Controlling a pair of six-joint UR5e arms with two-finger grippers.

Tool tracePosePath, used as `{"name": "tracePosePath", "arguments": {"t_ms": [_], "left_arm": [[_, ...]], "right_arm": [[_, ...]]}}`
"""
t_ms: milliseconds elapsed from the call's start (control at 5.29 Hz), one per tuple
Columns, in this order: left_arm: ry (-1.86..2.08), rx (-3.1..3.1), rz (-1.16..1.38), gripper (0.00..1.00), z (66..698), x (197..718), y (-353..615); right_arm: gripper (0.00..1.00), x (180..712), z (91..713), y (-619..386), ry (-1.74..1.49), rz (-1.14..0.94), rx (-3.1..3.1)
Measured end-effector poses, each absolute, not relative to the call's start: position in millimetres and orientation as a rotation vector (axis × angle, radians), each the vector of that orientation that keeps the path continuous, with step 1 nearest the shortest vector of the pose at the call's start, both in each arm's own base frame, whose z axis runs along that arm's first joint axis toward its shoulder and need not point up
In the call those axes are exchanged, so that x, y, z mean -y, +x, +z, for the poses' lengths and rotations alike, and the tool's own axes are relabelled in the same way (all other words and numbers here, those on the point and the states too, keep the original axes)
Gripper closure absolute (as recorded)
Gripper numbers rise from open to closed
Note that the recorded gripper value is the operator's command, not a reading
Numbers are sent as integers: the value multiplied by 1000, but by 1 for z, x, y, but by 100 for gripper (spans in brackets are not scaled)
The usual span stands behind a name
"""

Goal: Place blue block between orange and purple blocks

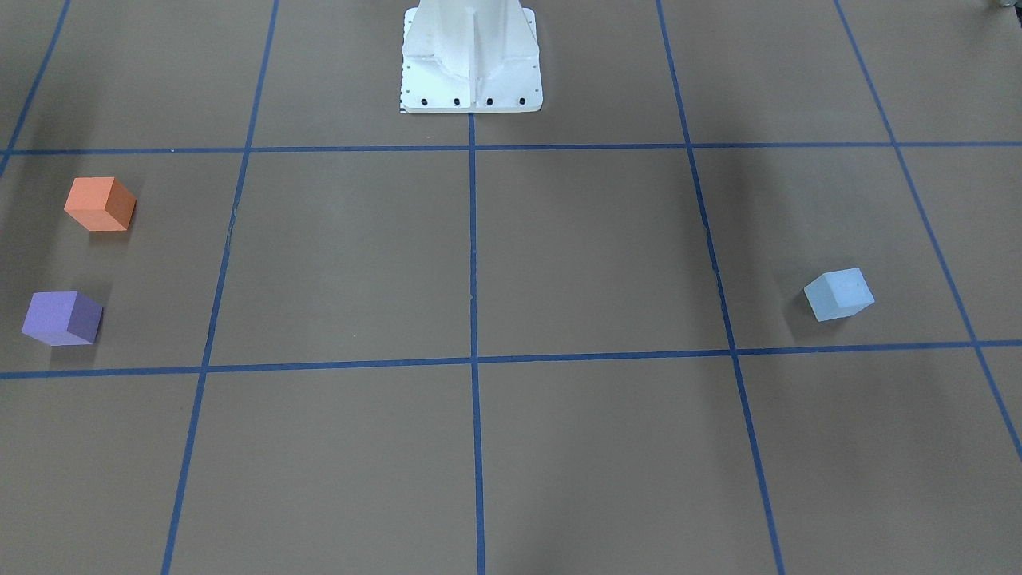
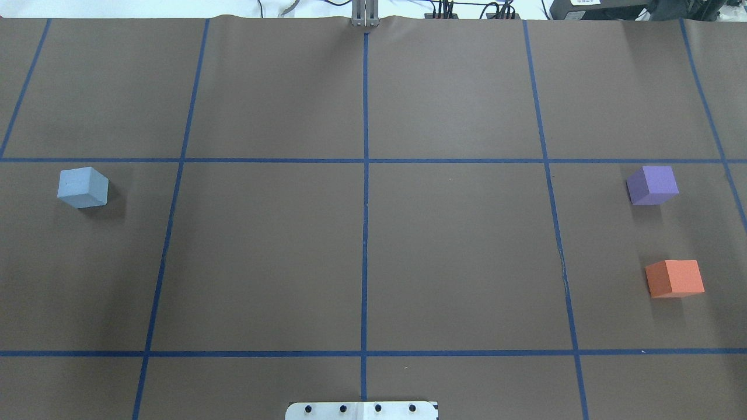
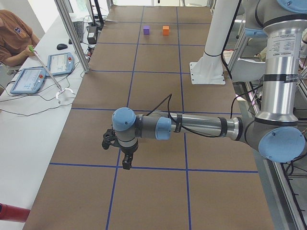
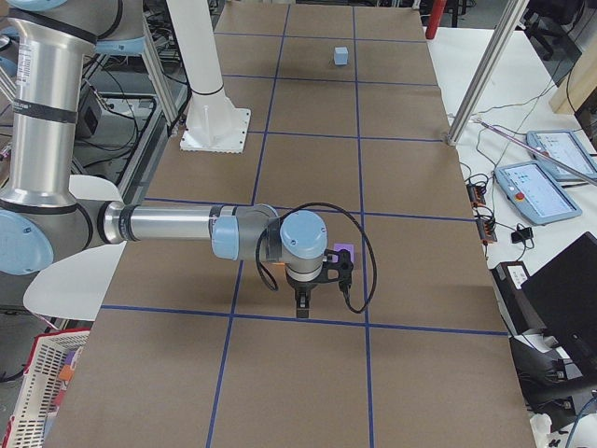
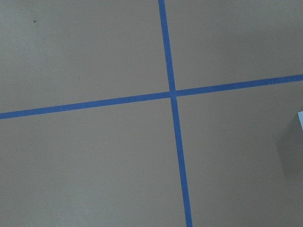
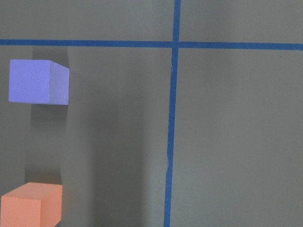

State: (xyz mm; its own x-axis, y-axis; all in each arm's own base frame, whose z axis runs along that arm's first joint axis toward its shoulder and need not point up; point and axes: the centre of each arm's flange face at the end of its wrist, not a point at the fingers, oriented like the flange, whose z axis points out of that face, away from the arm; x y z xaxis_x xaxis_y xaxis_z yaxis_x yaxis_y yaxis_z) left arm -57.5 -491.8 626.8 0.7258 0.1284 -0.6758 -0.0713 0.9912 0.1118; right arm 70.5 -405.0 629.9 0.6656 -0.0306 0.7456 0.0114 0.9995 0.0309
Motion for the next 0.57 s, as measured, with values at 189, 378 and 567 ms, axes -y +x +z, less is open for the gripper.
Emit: {"name": "tracePosePath", "arguments": {"t_ms": [189,378,567], "left_arm": [[80,-751,110,0,627,492,-57],[85,-754,112,0,624,492,-57],[98,-773,118,0,617,493,-56]], "right_arm": [[0,406,629,71,26,-24,842],[0,406,628,71,29,-26,842],[0,407,628,71,32,-27,841]]}}
